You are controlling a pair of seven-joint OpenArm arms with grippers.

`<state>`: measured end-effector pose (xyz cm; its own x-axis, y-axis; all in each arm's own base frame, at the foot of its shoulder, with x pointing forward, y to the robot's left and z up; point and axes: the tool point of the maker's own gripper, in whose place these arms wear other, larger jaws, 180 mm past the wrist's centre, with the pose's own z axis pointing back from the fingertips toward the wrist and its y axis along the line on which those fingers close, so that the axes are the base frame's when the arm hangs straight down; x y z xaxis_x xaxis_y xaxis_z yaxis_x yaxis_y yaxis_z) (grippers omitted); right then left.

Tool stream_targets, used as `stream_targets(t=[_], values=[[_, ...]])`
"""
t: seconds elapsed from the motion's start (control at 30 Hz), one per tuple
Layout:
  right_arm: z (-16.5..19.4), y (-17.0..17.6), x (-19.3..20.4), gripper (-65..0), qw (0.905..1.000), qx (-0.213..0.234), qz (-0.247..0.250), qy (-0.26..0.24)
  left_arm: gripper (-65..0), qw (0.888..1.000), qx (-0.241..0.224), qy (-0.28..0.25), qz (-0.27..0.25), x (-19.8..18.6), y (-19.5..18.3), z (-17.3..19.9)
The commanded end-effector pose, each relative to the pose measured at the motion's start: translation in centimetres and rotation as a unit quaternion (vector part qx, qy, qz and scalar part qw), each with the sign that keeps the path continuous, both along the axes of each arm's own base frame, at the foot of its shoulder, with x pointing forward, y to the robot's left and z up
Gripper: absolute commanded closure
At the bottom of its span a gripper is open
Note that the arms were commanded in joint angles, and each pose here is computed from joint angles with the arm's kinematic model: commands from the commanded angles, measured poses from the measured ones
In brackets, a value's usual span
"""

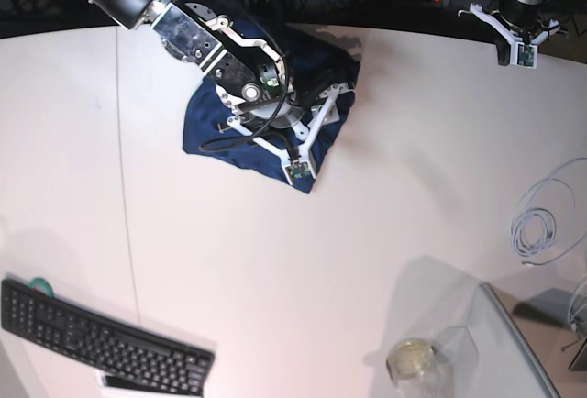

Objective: Layout the t-shirt on the table in an organized manner, then fold the t-shirt properly
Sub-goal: 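Drag and tuck the shirt edge with the right gripper to square it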

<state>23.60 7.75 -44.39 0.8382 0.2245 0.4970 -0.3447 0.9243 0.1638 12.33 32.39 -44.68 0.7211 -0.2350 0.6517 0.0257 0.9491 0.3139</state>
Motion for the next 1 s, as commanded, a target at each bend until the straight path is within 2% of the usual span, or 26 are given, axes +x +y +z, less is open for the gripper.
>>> stream_targets(t=[0.0,0.03,0.07,0.17,0.2,0.4,0.5,0.6,0.73,0.97], values=[[1.4,0.6,1.5,-32.9,0.9994,0.013,-0.005,-0.032,0.0,1.0,0.007,-0.012,-0.004,0.2,0.4,0.7],[1.5,0.4,1.9,-30.6,0.9991,0.014,-0.009,-0.04,0.0,1.0,0.007,-0.012,-0.004,0.2,0.4,0.7],[1.6,0.4,2.1,-25.7,0.9987,0.016,-0.011,-0.047,0.0,1.0,0.007,-0.012,-0.004,0.2,0.4,0.7],[1.6,0.3,2.2,-4.2,0.9985,0.016,-0.012,-0.051,0.0,1.0,0.007,-0.014,-0.004,0.4,0.4,0.8],[1.6,0.3,2.3,0.0,0.9985,0.017,-0.012,-0.051,0.0,1.0,0.007,-0.014,-0.004,0.4,0.4,0.8],[2.1,0.5,2.5,-0.2,0.998,0.022,-0.011,-0.058,0.0,1.0,0.007,-0.015,-0.004,0.5,0.4,0.8],[3.6,1.1,2.5,-0.2,0.9966,0.04,-0.01,-0.072,0.0,1.0,0.007,-0.016,-0.004,0.6,0.4,0.8],[5.1,0.5,3.2,-0.2,0.9937,0.032,-0.033,-0.103,0.0,1.0,0.007,-0.016,-0.004,0.6,0.4,0.8],[5.7,0.9,3.5,-0.2,0.9919,0.024,-0.019,-0.124,0.0,1.0,0.007,-0.016,-0.004,0.6,0.4,0.8],[7.1,1.9,6.4,-0.2,0.9886,0.023,-0.021,-0.147,0.0,1.0,0.007,-0.02,-0.002,1.0,0.5,0.9]])
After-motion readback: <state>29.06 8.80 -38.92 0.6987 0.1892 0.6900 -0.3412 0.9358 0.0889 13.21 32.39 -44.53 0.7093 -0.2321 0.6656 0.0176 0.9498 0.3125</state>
